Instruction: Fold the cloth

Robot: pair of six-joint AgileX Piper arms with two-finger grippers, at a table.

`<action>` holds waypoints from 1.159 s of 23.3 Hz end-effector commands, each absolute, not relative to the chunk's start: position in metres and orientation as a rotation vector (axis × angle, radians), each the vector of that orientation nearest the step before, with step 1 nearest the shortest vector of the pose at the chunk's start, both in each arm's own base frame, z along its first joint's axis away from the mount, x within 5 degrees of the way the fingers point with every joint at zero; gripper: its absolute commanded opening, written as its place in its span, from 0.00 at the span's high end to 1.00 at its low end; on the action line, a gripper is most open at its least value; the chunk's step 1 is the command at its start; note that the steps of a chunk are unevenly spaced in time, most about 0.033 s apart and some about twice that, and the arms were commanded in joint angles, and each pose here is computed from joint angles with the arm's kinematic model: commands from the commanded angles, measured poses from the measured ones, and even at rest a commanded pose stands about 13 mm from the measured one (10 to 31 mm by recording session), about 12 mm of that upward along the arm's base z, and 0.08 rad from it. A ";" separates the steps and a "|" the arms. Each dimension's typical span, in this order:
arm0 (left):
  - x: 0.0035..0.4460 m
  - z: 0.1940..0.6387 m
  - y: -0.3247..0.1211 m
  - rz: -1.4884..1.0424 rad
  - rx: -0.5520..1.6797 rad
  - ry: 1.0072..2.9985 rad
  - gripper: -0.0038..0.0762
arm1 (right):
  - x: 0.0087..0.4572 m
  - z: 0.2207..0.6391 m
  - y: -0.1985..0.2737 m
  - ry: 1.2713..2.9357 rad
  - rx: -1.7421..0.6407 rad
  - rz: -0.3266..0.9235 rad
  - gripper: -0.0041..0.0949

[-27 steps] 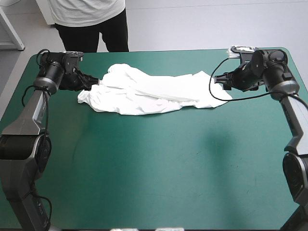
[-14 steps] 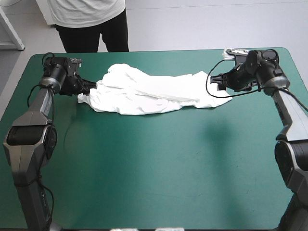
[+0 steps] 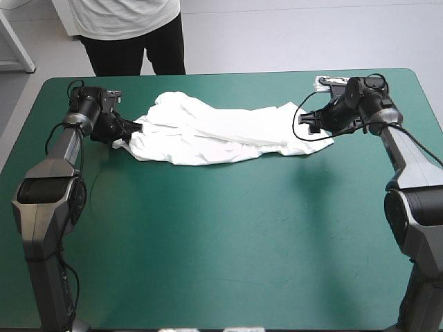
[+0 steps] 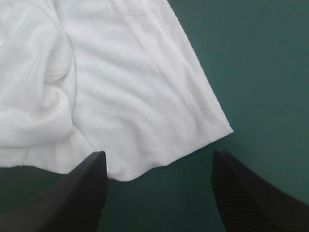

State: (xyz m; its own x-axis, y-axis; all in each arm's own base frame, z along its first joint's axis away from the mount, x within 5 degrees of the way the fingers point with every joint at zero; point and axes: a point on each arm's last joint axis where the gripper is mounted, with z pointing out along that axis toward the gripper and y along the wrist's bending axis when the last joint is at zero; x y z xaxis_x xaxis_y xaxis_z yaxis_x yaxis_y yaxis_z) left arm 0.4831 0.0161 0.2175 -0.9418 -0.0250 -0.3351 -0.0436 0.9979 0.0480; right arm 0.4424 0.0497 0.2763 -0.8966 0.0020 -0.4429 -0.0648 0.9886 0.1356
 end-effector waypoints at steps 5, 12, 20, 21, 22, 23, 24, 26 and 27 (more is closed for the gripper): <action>0.480 0.250 0.014 0.038 -0.042 2.712 0.43 | 0.474 0.273 0.036 2.602 -0.015 0.085 0.37; 0.481 0.250 0.013 0.018 -0.041 2.711 0.43 | 0.483 0.229 0.033 2.733 0.056 0.140 0.37; 0.478 0.245 0.010 -0.008 -0.008 2.759 0.94 | 0.475 0.194 0.050 2.892 -0.007 0.169 0.70; 0.478 0.242 0.010 -0.008 0.011 2.776 0.96 | 0.473 0.187 0.052 2.916 -0.015 0.168 0.77; 0.478 0.239 0.010 -0.011 0.011 2.791 0.96 | 0.471 0.185 0.054 2.929 -0.021 0.168 0.81; 0.477 0.237 0.009 -0.021 0.009 2.803 0.96 | 0.469 0.181 0.056 2.943 -0.028 0.165 0.84; 0.478 0.235 0.009 -0.033 0.005 2.811 0.96 | 0.468 0.178 0.057 2.953 -0.032 0.162 0.89; 0.479 0.232 0.007 -0.059 -0.003 2.813 0.96 | 0.466 0.176 0.057 2.971 -0.052 0.160 0.98; 0.479 0.232 0.007 -0.056 0.015 2.813 0.96 | 0.465 0.178 0.056 2.969 -0.052 0.159 0.98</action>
